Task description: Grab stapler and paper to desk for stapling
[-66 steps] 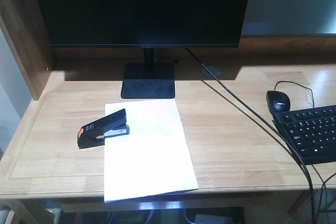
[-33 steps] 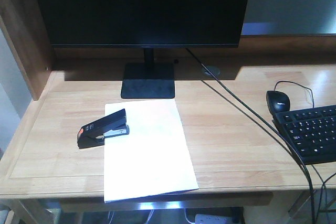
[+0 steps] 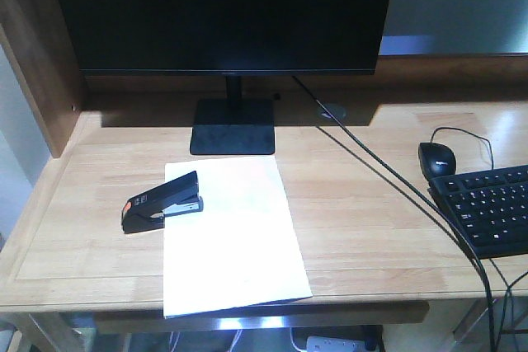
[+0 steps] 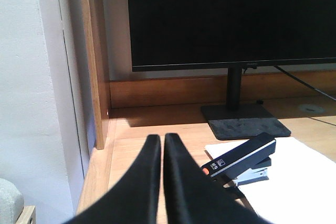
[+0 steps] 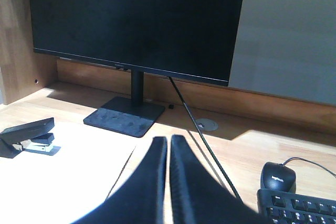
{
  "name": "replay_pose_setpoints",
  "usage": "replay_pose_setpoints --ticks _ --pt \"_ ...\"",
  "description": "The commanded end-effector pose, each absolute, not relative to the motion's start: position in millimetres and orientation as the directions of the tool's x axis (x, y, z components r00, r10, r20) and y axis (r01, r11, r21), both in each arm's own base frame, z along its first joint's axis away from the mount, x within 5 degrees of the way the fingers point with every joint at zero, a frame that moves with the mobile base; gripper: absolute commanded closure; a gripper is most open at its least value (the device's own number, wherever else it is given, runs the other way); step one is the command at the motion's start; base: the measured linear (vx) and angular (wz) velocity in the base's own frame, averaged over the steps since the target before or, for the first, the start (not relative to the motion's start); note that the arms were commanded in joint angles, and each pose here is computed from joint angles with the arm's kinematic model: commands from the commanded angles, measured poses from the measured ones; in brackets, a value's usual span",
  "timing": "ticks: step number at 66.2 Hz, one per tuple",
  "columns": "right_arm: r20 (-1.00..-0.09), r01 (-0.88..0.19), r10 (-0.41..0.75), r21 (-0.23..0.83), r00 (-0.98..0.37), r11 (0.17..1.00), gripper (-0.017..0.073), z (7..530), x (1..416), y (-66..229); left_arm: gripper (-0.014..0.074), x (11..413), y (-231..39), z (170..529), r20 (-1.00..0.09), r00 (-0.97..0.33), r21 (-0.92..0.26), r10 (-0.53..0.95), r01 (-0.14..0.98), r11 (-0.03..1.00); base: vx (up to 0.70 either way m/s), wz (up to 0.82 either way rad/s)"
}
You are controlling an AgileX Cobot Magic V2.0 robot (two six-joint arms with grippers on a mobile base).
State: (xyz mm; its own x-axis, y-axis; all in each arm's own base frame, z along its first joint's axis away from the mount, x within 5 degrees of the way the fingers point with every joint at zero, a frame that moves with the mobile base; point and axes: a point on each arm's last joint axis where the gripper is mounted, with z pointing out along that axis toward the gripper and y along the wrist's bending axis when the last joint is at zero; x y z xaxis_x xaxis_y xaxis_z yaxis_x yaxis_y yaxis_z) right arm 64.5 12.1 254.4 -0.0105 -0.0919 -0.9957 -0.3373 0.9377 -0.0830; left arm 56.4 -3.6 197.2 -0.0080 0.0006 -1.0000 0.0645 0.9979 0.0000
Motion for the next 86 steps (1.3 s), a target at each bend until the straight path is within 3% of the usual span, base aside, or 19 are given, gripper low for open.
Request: replay_pose_setpoints --ticks 1,67,75,86 --pt "-0.994 -0.345 -0.101 -0.108 0.037 0.932 0.0568 265 64 13 0.06 56 -4 195 -0.999 0.046 -0.011 -0.014 0.069 0.998 0.0 0.0" --pt "-0.994 -0.343 -0.104 -0.11 0.037 0.933 0.0568 265 64 13 0.06 56 -4 195 -0.999 0.043 -0.011 -0.014 0.069 0.998 0.0 0.0" --pt "-0.997 -0.321 -0.067 -0.055 -0.026 0.945 0.0568 261 64 10 0.06 56 -4 195 -0.999 0.043 -0.011 -0.014 0.069 0.998 0.0 0.0" --pt "-0.975 -0.331 -0.208 -0.172 -0.076 0.928 0.0568 253 64 9 0.06 56 -4 195 -0.999 0.043 -0.011 -0.014 0.069 0.998 0.0 0.0"
